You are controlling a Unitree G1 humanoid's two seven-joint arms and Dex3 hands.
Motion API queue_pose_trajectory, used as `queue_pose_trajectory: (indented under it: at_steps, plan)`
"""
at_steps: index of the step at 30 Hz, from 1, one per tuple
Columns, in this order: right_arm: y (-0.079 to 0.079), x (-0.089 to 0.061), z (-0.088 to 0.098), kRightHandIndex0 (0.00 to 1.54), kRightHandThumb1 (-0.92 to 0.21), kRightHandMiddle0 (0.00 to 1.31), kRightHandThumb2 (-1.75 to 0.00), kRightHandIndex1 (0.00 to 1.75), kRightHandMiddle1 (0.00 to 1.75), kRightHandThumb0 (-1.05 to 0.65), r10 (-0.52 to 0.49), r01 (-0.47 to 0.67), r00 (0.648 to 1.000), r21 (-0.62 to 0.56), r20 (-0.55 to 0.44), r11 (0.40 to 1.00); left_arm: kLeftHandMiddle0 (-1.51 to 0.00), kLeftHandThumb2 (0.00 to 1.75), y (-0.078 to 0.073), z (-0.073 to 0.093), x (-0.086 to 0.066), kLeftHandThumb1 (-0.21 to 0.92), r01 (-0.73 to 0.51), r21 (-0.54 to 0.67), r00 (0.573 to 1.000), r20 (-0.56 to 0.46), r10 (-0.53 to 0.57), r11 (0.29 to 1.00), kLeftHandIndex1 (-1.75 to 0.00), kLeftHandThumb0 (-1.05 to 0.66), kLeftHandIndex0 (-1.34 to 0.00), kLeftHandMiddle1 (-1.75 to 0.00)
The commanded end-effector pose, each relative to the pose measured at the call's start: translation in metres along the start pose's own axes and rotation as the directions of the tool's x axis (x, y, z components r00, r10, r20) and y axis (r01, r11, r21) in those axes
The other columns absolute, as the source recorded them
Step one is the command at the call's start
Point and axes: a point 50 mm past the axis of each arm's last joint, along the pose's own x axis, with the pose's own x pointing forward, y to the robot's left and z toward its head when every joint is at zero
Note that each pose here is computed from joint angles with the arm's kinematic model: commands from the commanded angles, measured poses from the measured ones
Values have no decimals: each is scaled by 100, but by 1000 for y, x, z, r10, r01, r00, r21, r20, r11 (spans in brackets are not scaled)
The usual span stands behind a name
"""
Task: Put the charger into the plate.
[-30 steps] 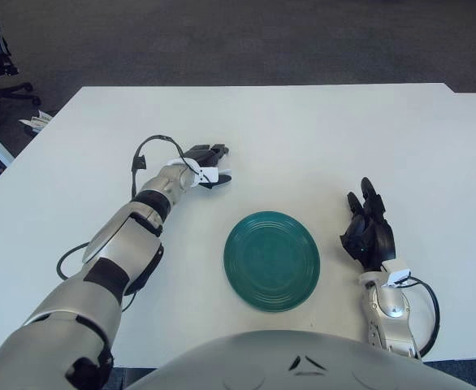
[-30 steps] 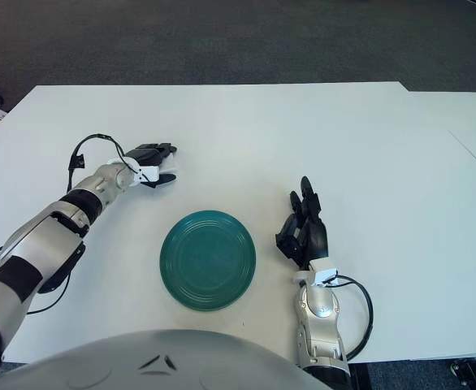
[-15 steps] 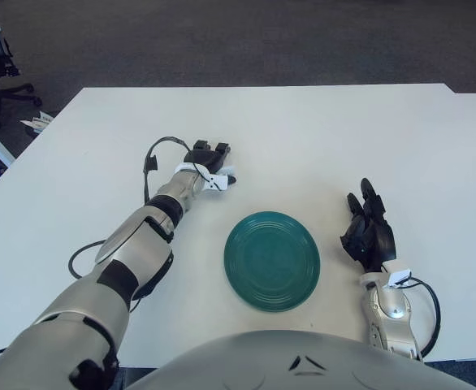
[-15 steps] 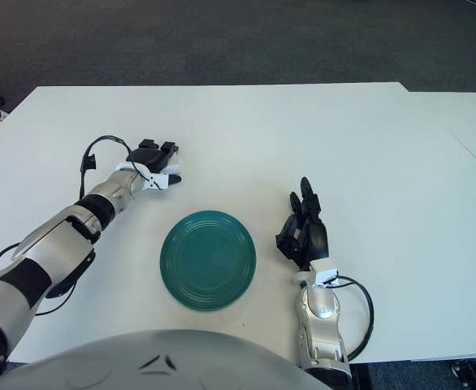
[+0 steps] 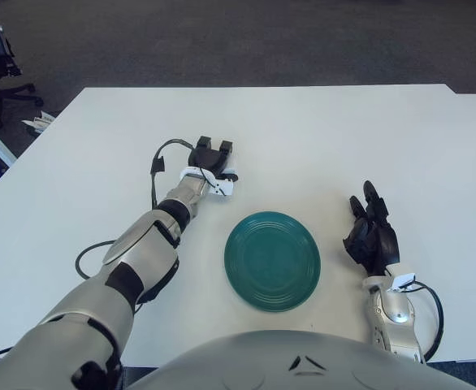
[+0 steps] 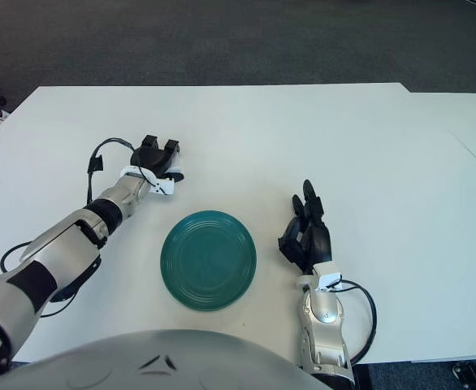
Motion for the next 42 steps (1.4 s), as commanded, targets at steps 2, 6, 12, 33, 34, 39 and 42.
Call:
queue_pose_trajectory:
  at_steps: [2,6,12,33,34,39,42]
  plan:
    - [-7,-12,-16,0,-92,0,-100,0,11,-98,-35,36,994,10,-107,999,-63,121,-84,-3,-59,31,314,-21,948,-58,-314,949,-173,0,-57,-143]
    - [-7,-12,-16,0,-92,0,-99,0,12,-98,-41,43,993,16,-106,999,-52,121,-83,-3,-59,37,306,-95,947,-75,-313,947,-174,0,-49,-160]
    - [-7,-11,-16,0,-92,0,-99,0,12,-99,-47,49,993,20,-105,999,-46,123,-83,-2,-57,39,325,-182,935,-88,-345,928,-175,0,-45,-170]
    - [-7,-8,-19,0,-92,0,-98,0,11,-97,-58,61,994,22,-96,998,-62,149,-74,4,-48,16,292,-362,937,-75,-340,885,-175,0,-61,-172]
    - [-7,-7,-19,0,-92,0,-98,0,11,-97,-61,63,994,20,-95,998,-64,154,-73,4,-47,12,291,-367,937,-75,-340,883,-175,0,-64,-173]
    - [-8,-7,-20,0,-92,0,-98,0,12,-97,-67,69,993,14,-92,998,-97,157,-70,4,-45,-3,282,-384,941,-67,-331,879,-175,0,-74,-132]
    - [-8,-7,-21,0,-92,0,-99,0,13,-97,-67,69,994,12,-91,998,-100,161,-58,4,-36,-6,246,-395,955,-54,-290,885,-175,0,-74,-134]
